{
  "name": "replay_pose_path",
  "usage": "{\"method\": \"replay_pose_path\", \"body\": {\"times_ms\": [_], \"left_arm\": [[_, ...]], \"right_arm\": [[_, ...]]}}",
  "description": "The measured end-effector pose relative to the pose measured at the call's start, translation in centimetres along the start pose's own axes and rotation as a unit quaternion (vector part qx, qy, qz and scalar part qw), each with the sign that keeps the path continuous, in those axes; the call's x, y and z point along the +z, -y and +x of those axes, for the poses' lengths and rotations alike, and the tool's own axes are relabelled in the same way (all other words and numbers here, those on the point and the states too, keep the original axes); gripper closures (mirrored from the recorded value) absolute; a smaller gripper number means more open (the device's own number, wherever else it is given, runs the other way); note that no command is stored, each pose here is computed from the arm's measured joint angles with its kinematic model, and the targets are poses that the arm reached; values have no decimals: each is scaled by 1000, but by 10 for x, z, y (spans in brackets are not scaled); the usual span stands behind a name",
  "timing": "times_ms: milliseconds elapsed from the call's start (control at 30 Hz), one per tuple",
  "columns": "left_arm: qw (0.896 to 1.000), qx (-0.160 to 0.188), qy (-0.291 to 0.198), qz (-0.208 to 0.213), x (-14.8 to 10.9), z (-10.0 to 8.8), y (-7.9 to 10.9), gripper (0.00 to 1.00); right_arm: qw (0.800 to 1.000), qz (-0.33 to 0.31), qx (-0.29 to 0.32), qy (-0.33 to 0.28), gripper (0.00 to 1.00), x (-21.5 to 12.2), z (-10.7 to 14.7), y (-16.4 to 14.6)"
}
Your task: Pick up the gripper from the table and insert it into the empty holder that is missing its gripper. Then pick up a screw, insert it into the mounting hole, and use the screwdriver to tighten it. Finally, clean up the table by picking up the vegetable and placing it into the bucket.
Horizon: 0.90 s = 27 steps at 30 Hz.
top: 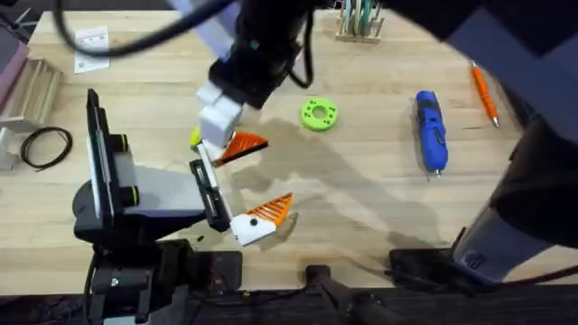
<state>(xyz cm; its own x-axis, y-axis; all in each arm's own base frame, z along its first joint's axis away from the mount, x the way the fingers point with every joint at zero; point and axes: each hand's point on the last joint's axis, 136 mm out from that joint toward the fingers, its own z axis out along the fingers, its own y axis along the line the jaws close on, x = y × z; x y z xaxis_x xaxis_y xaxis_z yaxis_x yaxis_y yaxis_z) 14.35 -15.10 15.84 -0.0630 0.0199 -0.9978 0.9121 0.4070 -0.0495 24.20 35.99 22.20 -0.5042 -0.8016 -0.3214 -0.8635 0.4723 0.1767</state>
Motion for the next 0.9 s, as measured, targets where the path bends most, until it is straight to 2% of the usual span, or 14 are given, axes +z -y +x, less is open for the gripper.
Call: {"method": "replay_pose_path", "body": {"times_ms": [333,467,567,700,900], "left_arm": [[1000,0,0,0,0,0,0,15],[1000,0,0,0,0,0,0,16],[1000,0,0,0,0,0,0,15],[1000,0,0,0,0,0,0,15],[1000,0,0,0,0,0,0,16]], "right_arm": [[996,53,46,55,41,-39,-2,36],[990,71,86,89,40,-54,11,53],[980,88,147,105,40,-61,38,77],[960,107,239,99,40,-67,91,107],[912,149,364,116,41,-99,168,144]]}}
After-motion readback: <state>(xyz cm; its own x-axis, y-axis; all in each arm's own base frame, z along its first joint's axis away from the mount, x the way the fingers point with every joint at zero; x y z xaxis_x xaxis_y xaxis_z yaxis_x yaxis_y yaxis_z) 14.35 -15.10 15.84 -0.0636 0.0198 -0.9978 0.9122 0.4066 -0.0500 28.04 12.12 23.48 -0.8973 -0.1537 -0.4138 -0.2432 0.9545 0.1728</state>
